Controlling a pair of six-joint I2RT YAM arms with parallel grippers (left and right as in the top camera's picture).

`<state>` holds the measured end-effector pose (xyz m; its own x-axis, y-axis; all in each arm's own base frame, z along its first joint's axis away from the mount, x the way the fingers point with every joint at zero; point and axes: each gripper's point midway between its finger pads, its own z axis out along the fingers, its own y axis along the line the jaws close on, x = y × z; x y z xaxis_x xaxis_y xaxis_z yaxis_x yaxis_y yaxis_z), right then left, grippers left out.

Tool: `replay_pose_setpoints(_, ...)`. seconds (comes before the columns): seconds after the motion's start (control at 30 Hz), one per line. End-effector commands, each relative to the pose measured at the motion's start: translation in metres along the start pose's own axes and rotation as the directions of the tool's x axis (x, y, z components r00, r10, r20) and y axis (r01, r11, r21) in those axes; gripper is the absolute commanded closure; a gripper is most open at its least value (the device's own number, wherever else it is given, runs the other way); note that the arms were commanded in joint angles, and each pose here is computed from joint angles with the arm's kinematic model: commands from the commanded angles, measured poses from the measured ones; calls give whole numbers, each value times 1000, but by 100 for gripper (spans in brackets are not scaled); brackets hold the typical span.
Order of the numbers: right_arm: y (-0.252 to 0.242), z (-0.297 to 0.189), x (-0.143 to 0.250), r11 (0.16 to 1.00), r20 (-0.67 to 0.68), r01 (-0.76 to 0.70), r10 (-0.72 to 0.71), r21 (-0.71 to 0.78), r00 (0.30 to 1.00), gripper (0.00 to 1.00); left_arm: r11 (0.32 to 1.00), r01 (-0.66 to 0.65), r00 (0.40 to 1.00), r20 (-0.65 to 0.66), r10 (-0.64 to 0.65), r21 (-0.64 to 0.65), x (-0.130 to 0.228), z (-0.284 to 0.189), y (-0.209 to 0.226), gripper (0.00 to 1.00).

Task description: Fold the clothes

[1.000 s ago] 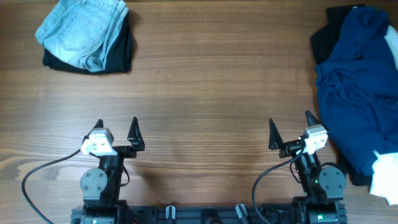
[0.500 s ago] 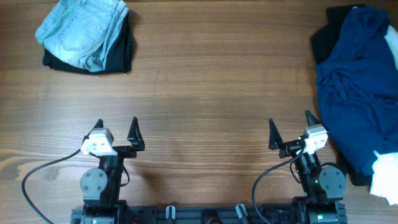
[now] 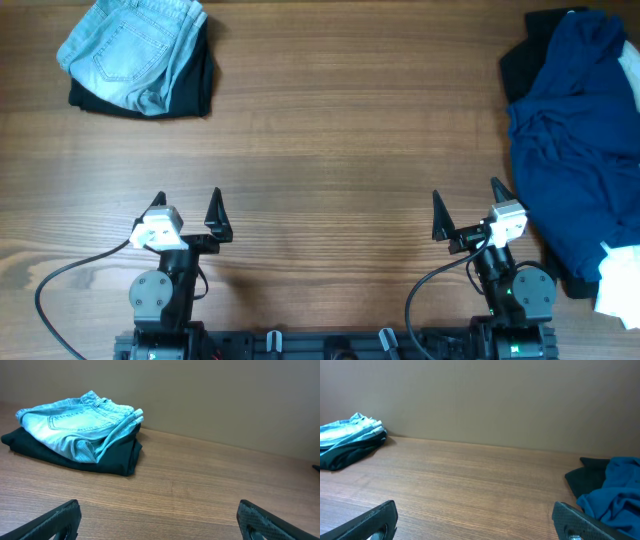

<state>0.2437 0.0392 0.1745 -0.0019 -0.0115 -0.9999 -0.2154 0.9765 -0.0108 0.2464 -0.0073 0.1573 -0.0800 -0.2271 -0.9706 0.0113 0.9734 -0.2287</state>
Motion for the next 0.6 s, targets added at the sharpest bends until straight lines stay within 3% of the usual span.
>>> replay_pose_setpoints(0.0,-5,0,-4,999,19,-17,16,30,1000,0,1000,10,1000,4,-10,24,-1,0,-4,0)
replay_pose_setpoints(0.17,-7,-3,-31,996,118,-78,74,32,990,0,972,-17,996,89,-5,236,-27,-7,-43,0)
replay_pose_setpoints(0.37,-13,-7,-71,995,155,-76,65,66,986,0,979,5,1000,-4,-4,205,-40,-12,-44,0)
replay_pose_setpoints(0.57,-16,10,-115,994,94,-80,73,70,993,0,984,26,994,-112,-6,179,-80,0,-54,0)
